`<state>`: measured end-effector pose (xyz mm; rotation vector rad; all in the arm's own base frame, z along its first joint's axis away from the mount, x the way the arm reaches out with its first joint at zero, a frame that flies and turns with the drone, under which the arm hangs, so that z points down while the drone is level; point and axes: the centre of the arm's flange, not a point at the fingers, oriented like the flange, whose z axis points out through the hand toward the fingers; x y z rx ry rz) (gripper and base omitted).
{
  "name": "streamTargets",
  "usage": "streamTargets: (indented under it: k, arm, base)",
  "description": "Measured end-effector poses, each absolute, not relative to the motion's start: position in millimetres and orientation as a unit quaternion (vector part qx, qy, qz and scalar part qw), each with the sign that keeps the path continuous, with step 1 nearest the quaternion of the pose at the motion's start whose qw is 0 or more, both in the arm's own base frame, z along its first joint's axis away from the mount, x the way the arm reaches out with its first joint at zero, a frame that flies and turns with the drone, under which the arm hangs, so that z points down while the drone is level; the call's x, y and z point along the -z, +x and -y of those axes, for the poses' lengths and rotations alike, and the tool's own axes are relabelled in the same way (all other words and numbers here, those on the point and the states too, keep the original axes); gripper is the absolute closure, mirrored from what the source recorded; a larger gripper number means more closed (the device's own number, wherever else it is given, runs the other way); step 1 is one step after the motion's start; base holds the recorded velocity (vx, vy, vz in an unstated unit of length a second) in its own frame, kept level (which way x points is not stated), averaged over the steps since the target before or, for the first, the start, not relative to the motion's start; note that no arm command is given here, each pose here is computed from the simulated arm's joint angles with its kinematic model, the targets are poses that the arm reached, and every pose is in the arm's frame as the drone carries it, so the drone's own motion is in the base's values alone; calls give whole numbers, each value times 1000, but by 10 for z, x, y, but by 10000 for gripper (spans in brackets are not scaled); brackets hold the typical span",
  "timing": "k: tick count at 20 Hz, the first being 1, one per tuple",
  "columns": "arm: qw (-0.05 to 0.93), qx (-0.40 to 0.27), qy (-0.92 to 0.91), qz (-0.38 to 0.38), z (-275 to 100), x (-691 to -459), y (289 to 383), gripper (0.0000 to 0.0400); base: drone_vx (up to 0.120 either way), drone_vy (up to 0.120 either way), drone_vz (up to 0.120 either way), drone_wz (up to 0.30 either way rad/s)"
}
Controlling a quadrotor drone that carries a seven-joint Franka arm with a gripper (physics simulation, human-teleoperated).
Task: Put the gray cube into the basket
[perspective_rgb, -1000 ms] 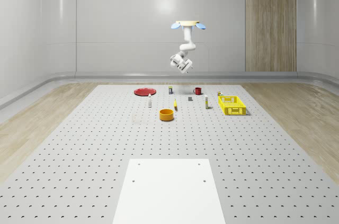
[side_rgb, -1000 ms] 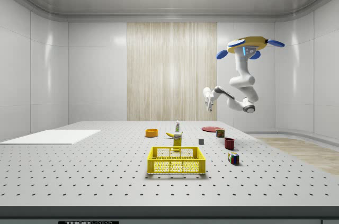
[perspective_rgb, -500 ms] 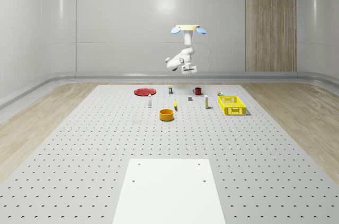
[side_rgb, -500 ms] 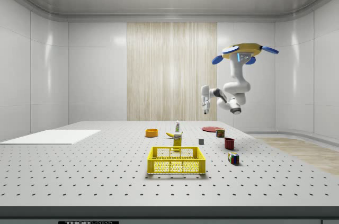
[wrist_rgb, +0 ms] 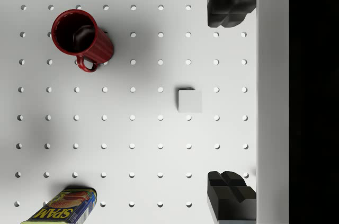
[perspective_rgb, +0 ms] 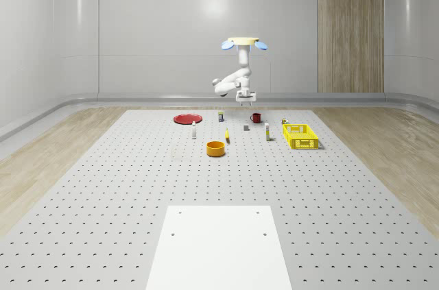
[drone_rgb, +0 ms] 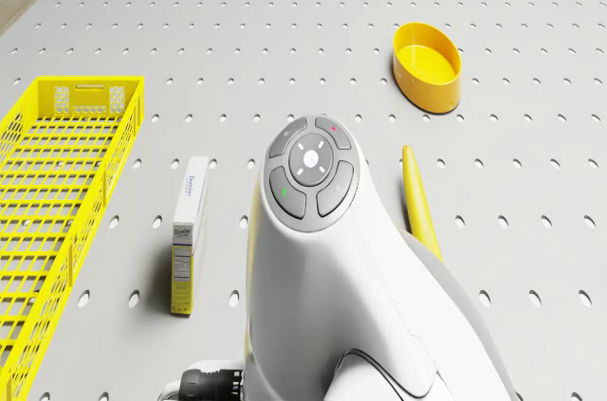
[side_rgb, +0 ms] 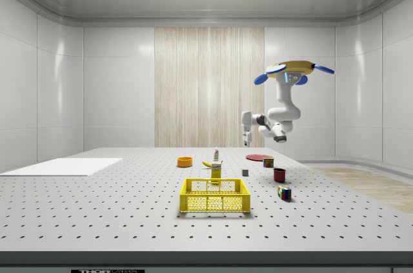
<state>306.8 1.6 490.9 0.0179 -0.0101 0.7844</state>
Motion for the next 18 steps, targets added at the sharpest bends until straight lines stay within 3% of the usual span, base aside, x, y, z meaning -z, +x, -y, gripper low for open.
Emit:
streamTargets:
  k: [2,18]
  arm:
    - [924,-382,6,4,-10,-4908,3068,0]
    - [924,-382,1,1,1,-4908,3068,0]
  base:
    - [80,0,-120,0]
    - [0,-10,-120,0]
